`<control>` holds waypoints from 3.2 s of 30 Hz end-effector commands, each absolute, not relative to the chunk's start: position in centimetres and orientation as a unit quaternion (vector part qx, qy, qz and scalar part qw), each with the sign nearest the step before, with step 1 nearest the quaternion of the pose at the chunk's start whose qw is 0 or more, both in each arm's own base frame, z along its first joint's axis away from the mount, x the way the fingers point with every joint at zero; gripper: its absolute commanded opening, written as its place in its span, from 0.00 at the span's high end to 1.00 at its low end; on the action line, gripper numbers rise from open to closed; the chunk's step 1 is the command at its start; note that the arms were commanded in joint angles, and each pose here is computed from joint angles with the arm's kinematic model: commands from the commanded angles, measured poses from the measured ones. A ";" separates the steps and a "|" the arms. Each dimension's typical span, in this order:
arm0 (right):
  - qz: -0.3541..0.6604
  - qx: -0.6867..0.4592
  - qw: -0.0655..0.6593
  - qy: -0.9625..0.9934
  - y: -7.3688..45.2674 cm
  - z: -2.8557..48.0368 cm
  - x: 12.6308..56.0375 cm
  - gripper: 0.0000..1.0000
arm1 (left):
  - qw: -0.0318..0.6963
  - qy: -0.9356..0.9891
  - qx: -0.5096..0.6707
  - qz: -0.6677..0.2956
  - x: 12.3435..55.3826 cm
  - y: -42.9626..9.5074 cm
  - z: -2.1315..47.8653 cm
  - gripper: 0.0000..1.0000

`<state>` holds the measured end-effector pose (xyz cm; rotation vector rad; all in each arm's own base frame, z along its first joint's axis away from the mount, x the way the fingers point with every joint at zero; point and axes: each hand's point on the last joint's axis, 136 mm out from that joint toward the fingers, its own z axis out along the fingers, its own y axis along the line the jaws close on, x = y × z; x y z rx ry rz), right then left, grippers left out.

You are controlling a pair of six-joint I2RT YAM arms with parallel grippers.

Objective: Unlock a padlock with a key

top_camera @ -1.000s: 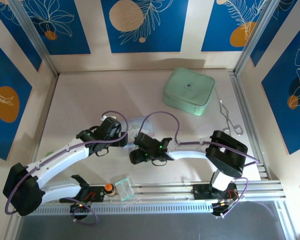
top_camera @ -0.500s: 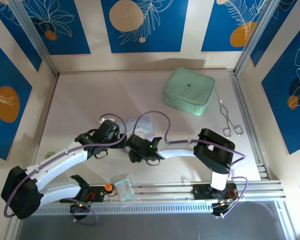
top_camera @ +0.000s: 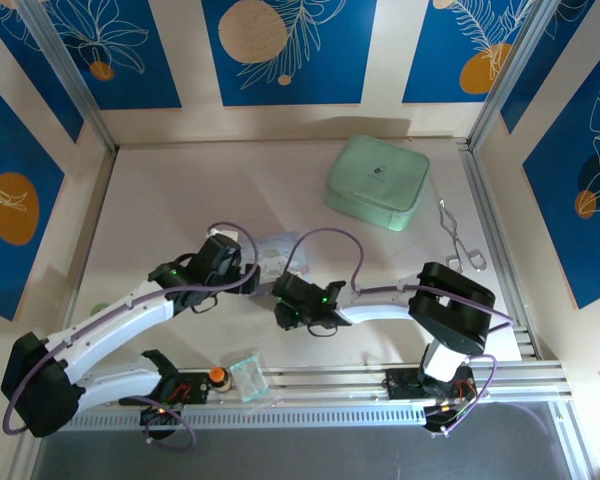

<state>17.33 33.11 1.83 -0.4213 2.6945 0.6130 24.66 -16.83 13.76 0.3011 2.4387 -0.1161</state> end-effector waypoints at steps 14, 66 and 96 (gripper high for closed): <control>0.321 -0.071 0.156 0.931 30.2 1.5 17.8 0.89 | 0.289 0.881 0.359 0.106 25.6 -20.4 10.7 0.07; 0.489 0.164 0.295 0.805 31.1 4.9 27.8 0.96 | 0.193 0.847 0.469 0.157 22.4 -24.0 6.3 0.68; 0.344 0.118 -0.001 0.931 24.8 -1.2 20.2 0.95 | 0.284 0.867 0.341 0.226 27.0 -20.7 9.4 0.30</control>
